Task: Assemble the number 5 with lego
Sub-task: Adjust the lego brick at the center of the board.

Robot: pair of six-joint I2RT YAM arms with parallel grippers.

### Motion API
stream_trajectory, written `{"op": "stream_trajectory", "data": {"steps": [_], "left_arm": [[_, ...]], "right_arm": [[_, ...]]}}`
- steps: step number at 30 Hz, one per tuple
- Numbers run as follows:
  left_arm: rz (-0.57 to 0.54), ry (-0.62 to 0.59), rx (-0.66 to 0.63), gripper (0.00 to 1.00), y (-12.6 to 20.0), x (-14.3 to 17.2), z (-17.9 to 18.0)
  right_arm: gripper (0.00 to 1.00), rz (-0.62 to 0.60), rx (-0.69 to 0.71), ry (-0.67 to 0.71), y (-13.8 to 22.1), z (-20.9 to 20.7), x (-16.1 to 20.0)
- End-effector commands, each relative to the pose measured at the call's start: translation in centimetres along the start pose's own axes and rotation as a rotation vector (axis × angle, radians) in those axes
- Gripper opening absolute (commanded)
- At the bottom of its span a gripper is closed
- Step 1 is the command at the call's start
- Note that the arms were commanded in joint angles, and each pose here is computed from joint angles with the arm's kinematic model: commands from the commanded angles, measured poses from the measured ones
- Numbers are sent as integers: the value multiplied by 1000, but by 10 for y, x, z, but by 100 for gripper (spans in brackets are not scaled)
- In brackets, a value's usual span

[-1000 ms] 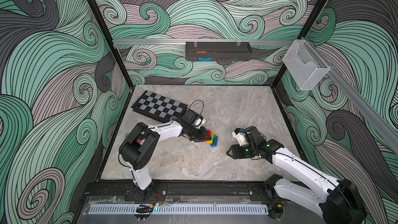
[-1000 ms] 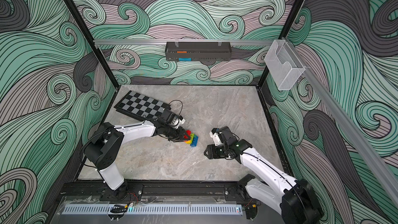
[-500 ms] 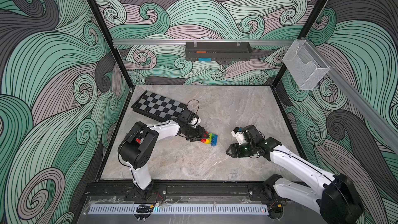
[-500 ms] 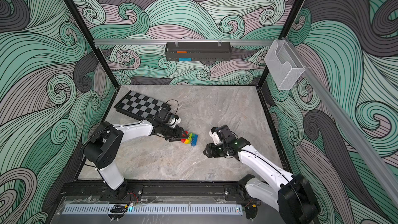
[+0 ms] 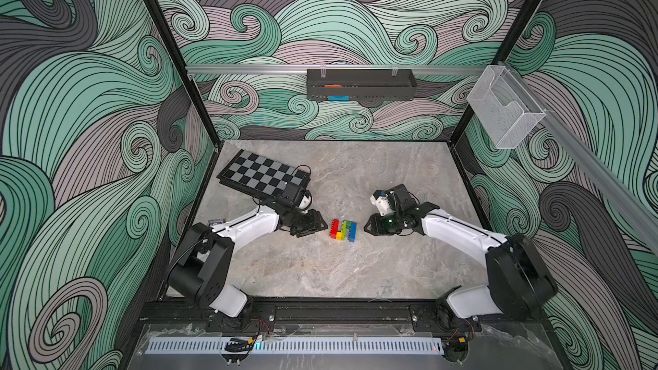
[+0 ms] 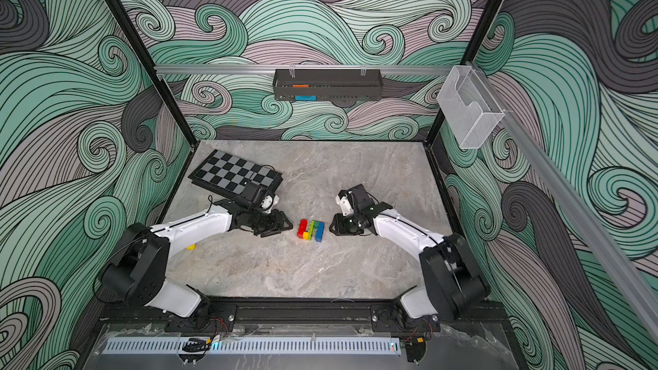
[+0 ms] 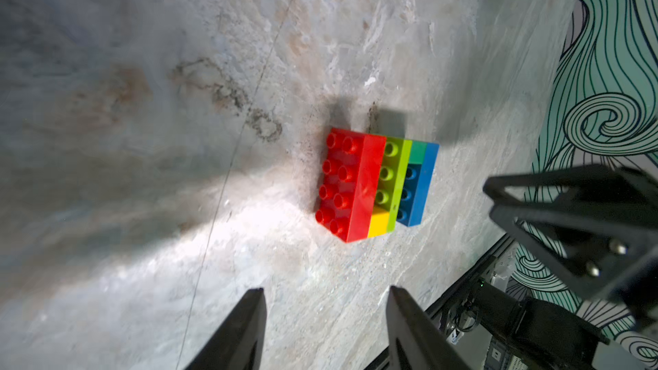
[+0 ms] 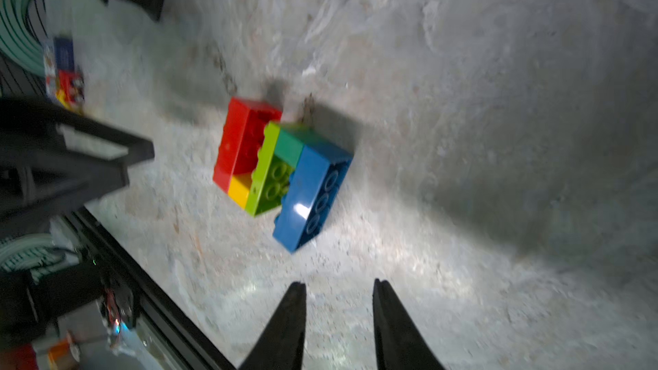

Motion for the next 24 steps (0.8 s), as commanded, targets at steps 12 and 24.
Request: {"op": "stream_trajectory", "data": {"steps": [12,24], "left_arm": [[-61,35,-95,57,55,37,13],[-45,29,-95,57,48,34,13]], "right_arm": [[19,69,-26,0,-58,3,-56],[21,139,-50,38,-51,10,-9]]}}
Point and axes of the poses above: each gripper's point midway between its finger pads, its own y axis back along the fingers, its own z axis along the line the jaws close on, x = y × z, the point moved 2 cm from there along y, back along the fingers, and after that the axes turned 5 degrees about -y, right-handed, at the moved point
